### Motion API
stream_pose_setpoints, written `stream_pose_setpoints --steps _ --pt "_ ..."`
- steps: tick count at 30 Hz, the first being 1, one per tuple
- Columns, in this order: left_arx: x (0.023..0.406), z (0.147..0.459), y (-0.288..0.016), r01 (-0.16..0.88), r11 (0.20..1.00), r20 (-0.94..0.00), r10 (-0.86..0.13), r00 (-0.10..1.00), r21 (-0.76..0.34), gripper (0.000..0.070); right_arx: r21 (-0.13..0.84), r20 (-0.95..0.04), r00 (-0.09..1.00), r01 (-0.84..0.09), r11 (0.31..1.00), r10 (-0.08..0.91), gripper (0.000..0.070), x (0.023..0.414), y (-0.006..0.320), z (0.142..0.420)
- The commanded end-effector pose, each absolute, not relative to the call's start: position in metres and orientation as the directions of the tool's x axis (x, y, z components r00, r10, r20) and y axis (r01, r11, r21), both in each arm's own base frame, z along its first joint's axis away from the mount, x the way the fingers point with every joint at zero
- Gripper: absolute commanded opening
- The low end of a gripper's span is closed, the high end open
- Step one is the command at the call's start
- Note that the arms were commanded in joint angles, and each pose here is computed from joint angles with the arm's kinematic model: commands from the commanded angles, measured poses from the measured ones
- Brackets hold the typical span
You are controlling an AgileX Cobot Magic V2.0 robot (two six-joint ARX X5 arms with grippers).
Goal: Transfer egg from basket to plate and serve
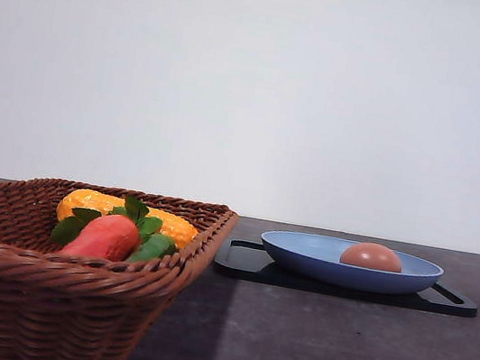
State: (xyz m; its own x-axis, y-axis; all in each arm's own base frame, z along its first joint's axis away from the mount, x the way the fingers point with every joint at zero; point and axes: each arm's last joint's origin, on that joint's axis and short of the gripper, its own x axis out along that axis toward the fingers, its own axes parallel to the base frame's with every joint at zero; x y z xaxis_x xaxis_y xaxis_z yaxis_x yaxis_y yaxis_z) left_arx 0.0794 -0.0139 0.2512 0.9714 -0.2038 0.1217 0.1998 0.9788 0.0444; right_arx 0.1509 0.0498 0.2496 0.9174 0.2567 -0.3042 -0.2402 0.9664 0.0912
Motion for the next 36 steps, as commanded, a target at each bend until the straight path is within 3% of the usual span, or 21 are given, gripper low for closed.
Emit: stream_pose_setpoints --steps 1,8,17,27,36 --pt "0.078 0.243 -0.011 0.169 0.985 0.131 -0.171 0.977 0.025 0.0 0.105 -0.293 0.92 -0.241 0.965 0.262 0.0 0.151 0.051 0.252" --pt "0.087 0.202 -0.002 0.062 0.996 0.048 -0.059 0.997 -0.058 0.0 0.105 -0.294 0.919 -0.241 0.965 0.262 0.0 0.151 0.051 0.252" --pt "0.096 0.166 0.0 0.032 0.994 -0.06 -0.039 0.997 -0.1 0.0 0.105 -0.293 0.919 -0.241 0.965 0.262 0.0 0.151 0.051 0.252" --pt "0.096 0.147 0.0 0.019 0.994 -0.181 -0.038 0.983 -0.106 0.0 0.105 -0.294 0.919 -0.241 0.965 0.262 0.0 0.151 0.051 0.252" --pt "0.096 0.147 0.0 0.02 0.994 -0.18 -0.039 0.983 -0.106 0.0 0.105 -0.294 0.919 -0.241 0.965 0.262 0.0 0.151 0.051 0.252"
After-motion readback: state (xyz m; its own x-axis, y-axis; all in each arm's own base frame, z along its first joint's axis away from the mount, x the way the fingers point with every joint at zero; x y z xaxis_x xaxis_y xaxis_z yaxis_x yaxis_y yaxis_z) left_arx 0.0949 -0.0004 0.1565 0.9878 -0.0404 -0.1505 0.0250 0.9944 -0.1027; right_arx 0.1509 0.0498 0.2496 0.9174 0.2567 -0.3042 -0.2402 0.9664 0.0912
